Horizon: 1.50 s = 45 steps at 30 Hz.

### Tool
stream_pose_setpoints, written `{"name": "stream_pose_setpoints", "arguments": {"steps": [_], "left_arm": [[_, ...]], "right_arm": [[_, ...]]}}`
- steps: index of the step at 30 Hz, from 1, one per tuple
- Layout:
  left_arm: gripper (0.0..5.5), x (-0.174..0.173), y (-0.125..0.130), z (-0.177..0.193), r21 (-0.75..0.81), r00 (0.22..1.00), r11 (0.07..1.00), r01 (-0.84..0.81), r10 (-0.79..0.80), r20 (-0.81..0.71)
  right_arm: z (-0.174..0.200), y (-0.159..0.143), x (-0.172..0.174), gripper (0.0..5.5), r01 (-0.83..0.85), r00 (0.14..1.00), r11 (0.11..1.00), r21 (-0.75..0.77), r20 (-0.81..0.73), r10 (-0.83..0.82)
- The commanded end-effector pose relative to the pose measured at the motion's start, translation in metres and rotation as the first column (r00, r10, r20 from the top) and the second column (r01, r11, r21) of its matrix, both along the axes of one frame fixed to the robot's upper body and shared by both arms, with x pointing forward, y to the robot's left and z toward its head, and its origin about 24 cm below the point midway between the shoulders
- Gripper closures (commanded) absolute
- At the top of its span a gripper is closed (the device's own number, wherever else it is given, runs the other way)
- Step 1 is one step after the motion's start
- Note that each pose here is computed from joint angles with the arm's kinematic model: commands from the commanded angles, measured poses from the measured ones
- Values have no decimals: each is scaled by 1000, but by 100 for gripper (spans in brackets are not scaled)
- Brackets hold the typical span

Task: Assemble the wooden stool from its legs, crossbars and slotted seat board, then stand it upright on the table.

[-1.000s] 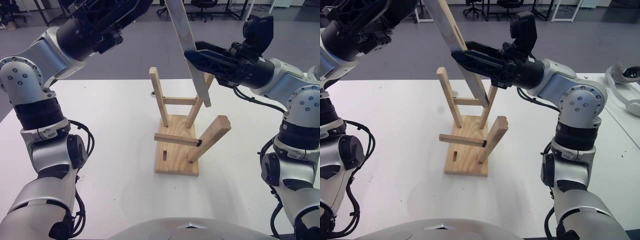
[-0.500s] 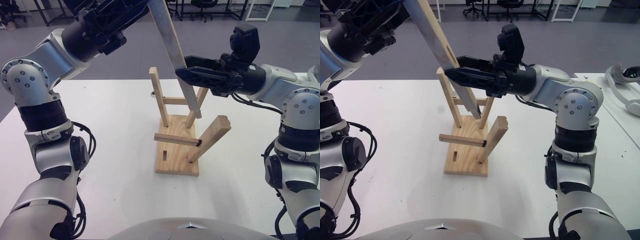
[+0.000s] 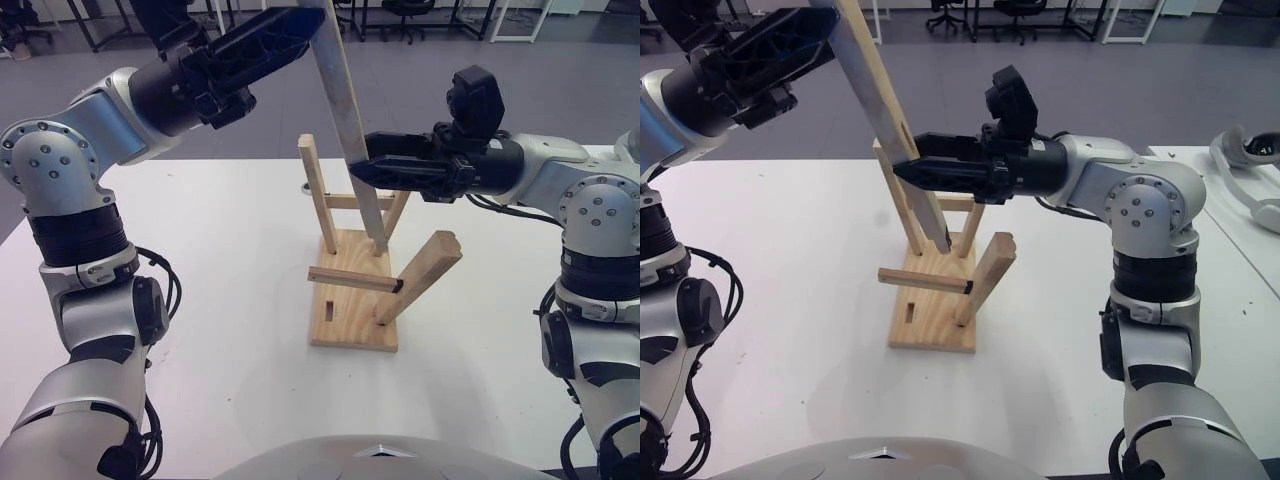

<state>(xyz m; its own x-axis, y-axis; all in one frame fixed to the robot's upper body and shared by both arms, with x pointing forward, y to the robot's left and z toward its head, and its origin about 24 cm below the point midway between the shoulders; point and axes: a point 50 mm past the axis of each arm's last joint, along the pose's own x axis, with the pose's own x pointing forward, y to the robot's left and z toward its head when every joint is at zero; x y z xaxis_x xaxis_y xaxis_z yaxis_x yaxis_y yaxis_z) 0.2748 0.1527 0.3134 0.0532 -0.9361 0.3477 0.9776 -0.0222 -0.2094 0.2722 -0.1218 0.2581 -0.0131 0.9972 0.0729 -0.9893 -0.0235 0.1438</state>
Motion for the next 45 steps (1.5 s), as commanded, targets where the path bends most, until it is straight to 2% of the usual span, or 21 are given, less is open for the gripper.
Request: {"name": "stream_pose_setpoints", "arguments": {"steps": [1,11,15,17,24,27,31,33,36,41,45], "left_arm": [[342,2,4,-10,60,999,998,-32,33,-7],[344,8,17,-20,107,995,989,-104,104,5],[344,11,17,-21,98,991,986,-134,133,9],[344,12,18,-22,93,988,984,-151,151,5],[344,21,39,-21,59,961,959,-276,276,9],[344,5,62,-16,123,970,963,-238,229,87],[344,-9,100,3,272,957,926,-262,214,195],[344,-8,109,7,360,949,889,-284,205,241],[344,-2,108,1,431,952,865,-259,154,264],[344,-1,92,-45,532,963,835,-141,-9,270],[344,-5,90,-61,530,964,841,-109,-41,263]], "right_arm": [[11,-8,7,343,43,997,999,-14,59,-42],[20,-16,13,343,61,993,998,-9,107,-60],[23,-17,20,343,110,992,994,20,61,-111],[26,-18,22,276,127,991,991,36,45,-128],[25,-19,23,153,144,988,988,49,42,-146],[24,-24,24,103,177,982,983,44,59,-179],[23,-38,22,99,238,967,969,60,76,-242],[23,-44,22,99,263,960,962,77,80,-269],[24,-46,21,99,272,956,958,94,86,-280],[27,-48,20,99,267,955,958,101,104,-277],[27,-49,21,99,273,954,957,102,104,-283]]}}
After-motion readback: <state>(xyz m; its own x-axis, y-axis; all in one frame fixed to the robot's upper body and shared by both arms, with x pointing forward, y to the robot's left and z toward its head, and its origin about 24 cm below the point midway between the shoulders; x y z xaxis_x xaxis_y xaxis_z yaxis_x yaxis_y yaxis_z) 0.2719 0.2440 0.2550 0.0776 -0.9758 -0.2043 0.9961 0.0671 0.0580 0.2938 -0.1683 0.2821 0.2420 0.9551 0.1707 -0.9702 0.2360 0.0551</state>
